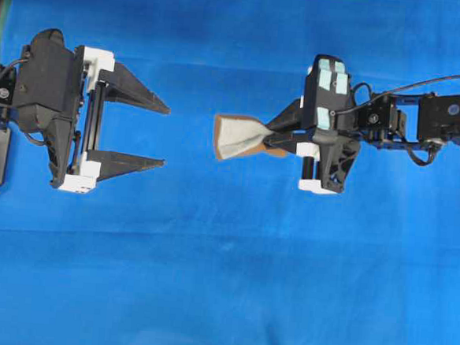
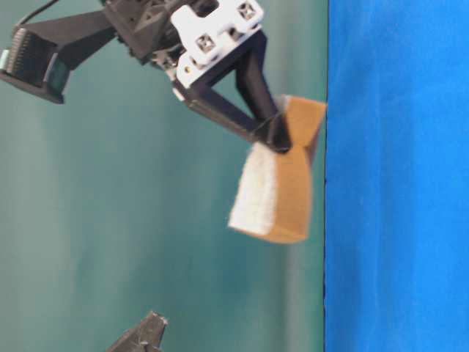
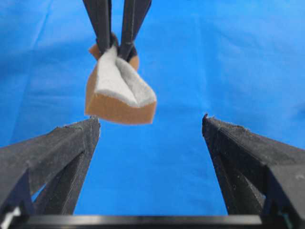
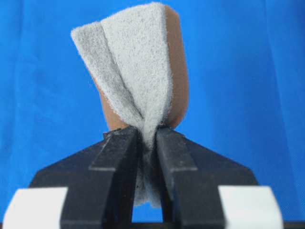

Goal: Hand over the sponge with the left arm and wipe it with the right arm.

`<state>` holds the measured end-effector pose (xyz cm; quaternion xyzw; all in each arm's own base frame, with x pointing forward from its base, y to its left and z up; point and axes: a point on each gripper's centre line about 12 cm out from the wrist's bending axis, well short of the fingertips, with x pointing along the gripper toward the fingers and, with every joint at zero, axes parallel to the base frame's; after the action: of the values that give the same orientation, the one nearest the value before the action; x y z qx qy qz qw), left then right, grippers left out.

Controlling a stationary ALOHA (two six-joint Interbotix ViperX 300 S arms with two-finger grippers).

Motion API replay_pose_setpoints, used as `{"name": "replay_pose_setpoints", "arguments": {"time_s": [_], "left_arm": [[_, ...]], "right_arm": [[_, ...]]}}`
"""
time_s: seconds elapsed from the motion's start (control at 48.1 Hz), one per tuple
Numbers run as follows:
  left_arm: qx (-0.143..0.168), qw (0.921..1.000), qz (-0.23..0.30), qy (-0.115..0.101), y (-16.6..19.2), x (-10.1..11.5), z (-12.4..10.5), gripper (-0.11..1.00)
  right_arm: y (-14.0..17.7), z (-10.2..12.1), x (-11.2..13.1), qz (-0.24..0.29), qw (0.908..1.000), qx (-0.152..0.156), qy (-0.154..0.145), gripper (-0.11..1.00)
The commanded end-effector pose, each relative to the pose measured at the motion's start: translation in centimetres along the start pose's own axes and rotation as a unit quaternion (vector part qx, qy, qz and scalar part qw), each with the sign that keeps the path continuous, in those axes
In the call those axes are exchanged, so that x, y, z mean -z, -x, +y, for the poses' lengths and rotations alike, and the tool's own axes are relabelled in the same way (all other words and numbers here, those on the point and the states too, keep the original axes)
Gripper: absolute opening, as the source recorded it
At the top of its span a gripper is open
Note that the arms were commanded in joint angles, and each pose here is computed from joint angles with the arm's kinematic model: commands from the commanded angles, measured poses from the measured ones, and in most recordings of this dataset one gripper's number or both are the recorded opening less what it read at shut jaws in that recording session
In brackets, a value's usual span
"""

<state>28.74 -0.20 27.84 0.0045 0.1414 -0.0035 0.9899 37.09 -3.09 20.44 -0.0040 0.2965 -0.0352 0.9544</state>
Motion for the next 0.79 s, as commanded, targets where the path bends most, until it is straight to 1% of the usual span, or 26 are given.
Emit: {"name": "replay_pose_setpoints", "arguments": {"time_s": [0.0,0.187,0.333,0.478,0.645,0.707,0.769], "left_arm": [[0.001,0.9999,-0.014,-0.001,0.2,-0.7,-0.1,0.86],[0.001,0.9999,-0.015,-0.003,0.2,-0.8,-0.1,0.86],[0.001,0.9999,-0.015,-0.003,0.2,-0.7,-0.1,0.86],[0.001,0.9999,-0.015,-0.002,0.2,-0.7,-0.1,0.86],[0.001,0.9999,-0.013,-0.002,0.2,-0.6,-0.1,0.86],[0.001,0.9999,-0.013,-0.002,0.2,-0.6,-0.1,0.86],[0.001,0.9999,-0.013,-0.003,0.2,-0.6,-0.1,0.86]], "right_arm": [[-0.7,0.2,0.4,0.0,1.0,-0.002,-0.007,0.17],[-3.7,0.8,3.7,0.038,0.999,-0.008,-0.022,0.17],[-6.2,1.3,6.3,0.067,0.9974,-0.011,-0.024,0.17],[-7.7,1.8,8.3,0.097,0.9949,-0.015,-0.024,0.17],[-8.2,1.9,8.8,0.104,0.9939,-0.014,-0.033,0.17],[-8.1,1.3,8.8,0.105,0.9938,-0.009,-0.035,0.17],[-8.0,0.3,8.8,0.104,0.9937,0.001,-0.04,0.17]]}}
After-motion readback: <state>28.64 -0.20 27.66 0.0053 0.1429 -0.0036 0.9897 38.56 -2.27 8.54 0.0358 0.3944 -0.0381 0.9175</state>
